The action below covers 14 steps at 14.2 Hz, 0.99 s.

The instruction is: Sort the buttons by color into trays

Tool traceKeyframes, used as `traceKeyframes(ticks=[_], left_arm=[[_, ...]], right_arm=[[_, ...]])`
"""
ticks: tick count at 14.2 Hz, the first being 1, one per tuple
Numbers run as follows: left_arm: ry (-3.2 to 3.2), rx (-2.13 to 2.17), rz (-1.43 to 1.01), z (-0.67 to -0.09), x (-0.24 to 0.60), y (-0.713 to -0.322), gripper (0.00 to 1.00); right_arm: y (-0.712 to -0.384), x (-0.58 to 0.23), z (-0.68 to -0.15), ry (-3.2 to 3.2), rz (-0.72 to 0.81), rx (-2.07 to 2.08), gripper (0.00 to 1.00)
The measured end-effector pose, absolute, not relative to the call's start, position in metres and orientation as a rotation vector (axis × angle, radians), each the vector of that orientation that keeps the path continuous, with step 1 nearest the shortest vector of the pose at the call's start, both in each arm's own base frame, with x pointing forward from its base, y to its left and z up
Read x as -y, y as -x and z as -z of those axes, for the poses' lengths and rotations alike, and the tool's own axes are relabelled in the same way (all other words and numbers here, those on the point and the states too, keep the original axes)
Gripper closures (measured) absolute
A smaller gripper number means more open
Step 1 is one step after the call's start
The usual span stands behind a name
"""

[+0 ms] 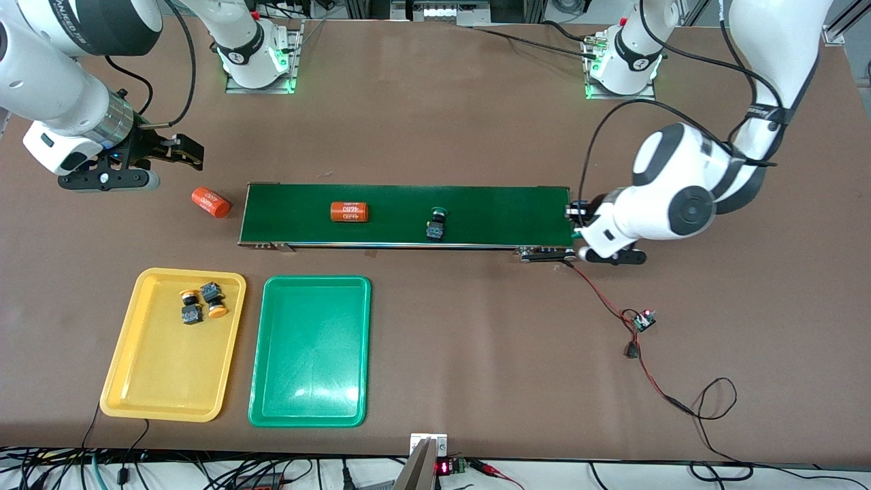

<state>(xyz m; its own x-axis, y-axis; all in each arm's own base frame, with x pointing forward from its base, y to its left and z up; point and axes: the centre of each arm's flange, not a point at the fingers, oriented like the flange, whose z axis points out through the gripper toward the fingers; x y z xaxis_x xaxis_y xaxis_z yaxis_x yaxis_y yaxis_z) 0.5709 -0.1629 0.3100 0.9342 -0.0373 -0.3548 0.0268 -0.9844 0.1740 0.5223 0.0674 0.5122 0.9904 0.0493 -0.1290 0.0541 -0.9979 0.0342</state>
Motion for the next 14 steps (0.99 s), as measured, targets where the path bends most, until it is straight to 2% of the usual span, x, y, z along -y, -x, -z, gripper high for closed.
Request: traceKeyframes(ticks=[3,7,14], left_arm=[[-2.923,0.018,0.501,-0.297,0.159,-0.569,0.59],[-2.945,0.103,0.480,-0.269,0.195,-0.546,0.59],[-2.956,0.174,0.284,-0.263,0.227,-0.525,0.59]], right_arm=[[-0.519,-0.066,-0.517,-3.097,0.199,-0.081,0.00],[-0.509,-0.067,-0.518,-3.118,0.179,-0.072,0.00],[-0.460,-0.064,-0.496,-3.133,0.018,-0.052,0.00]])
